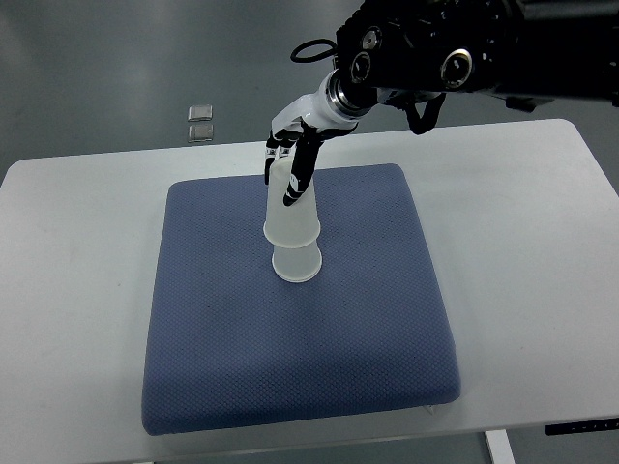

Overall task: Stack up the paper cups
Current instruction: 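Lower the held cup onto the upside-down cup on the pad, then open the right hand and lift it off the stacked cups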

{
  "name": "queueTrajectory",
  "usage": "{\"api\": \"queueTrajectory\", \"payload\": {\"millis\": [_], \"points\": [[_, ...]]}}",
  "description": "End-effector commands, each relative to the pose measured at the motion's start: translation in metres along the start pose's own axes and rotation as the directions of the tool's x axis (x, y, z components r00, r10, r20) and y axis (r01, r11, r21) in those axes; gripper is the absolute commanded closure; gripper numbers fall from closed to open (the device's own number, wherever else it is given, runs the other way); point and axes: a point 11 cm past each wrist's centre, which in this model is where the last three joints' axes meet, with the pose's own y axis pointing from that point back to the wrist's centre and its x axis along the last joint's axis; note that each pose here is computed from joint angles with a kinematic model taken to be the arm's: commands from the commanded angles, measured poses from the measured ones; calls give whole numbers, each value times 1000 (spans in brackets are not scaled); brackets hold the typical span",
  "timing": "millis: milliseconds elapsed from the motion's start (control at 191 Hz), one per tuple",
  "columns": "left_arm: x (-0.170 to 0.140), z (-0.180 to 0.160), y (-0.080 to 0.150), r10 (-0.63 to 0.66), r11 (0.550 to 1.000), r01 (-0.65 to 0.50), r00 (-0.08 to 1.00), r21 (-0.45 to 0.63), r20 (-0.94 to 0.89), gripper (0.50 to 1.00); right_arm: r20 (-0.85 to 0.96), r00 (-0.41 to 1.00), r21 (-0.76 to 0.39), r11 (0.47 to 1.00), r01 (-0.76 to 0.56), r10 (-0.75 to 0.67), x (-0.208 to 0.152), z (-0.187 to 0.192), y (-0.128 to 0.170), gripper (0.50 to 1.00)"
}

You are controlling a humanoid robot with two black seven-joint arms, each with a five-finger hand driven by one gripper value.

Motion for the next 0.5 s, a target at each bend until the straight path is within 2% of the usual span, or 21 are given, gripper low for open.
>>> {"api": "queueTrajectory", "payload": {"millis": [0,497], "points": [[0,0,0,0,1000,0,1000,0,0,500,0,1000,0,1000,-1,1,0,0,0,732],[0,-1,0,2,1000,-2,1000,1,0,500,33,999,-6,1000,-19,20,-6,10,-11,699]]}}
